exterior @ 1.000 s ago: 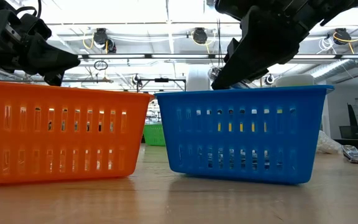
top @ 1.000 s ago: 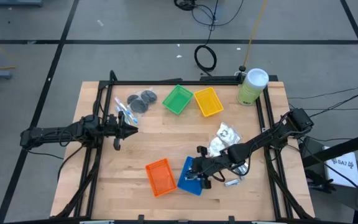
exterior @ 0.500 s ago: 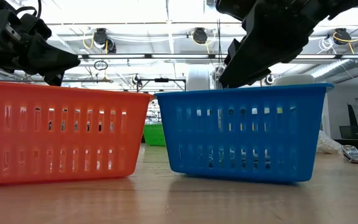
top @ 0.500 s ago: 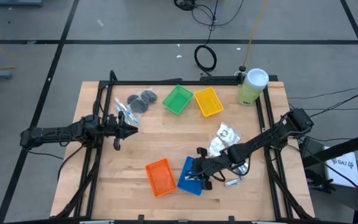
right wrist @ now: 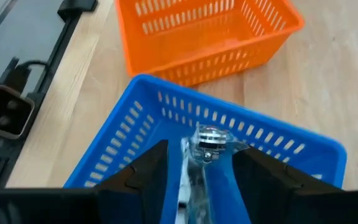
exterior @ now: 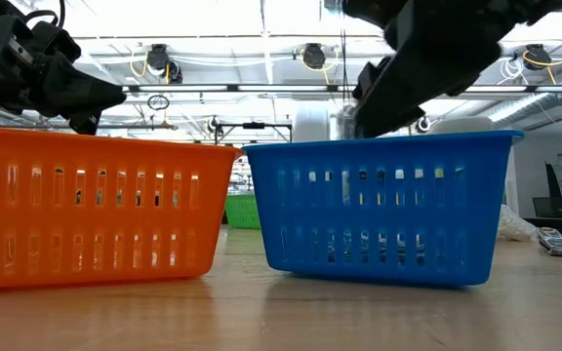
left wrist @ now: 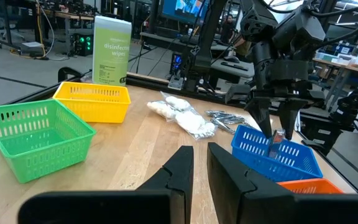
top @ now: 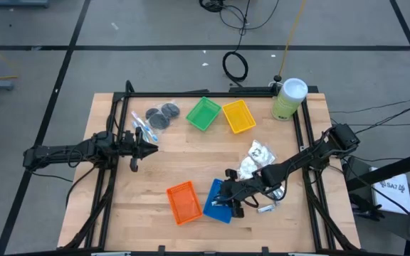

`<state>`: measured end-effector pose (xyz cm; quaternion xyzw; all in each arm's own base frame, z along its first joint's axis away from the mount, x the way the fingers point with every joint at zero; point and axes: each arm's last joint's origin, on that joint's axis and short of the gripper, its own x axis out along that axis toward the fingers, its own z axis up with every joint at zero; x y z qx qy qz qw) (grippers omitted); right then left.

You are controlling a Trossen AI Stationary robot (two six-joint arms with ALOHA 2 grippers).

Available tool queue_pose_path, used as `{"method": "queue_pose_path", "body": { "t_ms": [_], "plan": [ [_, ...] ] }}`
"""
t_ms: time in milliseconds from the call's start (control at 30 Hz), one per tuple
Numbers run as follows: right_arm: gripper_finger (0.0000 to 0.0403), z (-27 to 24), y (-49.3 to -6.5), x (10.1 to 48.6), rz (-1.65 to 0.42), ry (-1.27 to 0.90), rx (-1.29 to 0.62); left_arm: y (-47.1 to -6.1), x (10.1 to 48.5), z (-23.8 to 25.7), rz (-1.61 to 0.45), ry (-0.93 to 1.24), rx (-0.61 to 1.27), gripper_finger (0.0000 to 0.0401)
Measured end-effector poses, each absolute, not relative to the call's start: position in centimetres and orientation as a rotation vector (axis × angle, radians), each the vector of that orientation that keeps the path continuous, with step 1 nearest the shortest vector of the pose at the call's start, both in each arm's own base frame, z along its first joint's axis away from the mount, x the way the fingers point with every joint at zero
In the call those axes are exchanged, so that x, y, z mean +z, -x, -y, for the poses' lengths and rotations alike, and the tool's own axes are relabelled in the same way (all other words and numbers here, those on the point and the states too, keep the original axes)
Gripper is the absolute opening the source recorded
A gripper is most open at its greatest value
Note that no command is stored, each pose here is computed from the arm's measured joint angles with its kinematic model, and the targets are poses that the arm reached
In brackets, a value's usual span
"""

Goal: Pick & Place Travel size toiletries
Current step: Put the silver nail cutter into the blue bin

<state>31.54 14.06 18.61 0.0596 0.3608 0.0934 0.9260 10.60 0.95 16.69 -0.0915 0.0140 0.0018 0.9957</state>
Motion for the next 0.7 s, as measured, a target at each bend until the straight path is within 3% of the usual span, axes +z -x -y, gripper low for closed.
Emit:
{"method": "queue_pose_path", "body": {
  "t_ms": [400,700],
  "plan": [
    [0.0165,-13.8,-28.9,21.5,-0.807,-0.213,0.15,-10.6,16.7,-1.0,-0.027,0.183,0.004,0.0044],
    [0.0164,-15.2,-24.8,20.2,-1.106,-0.321,-0.031,-10.6,16.7,-1.0,-0.028,0.183,0.004,0.0044]
  ]
}}
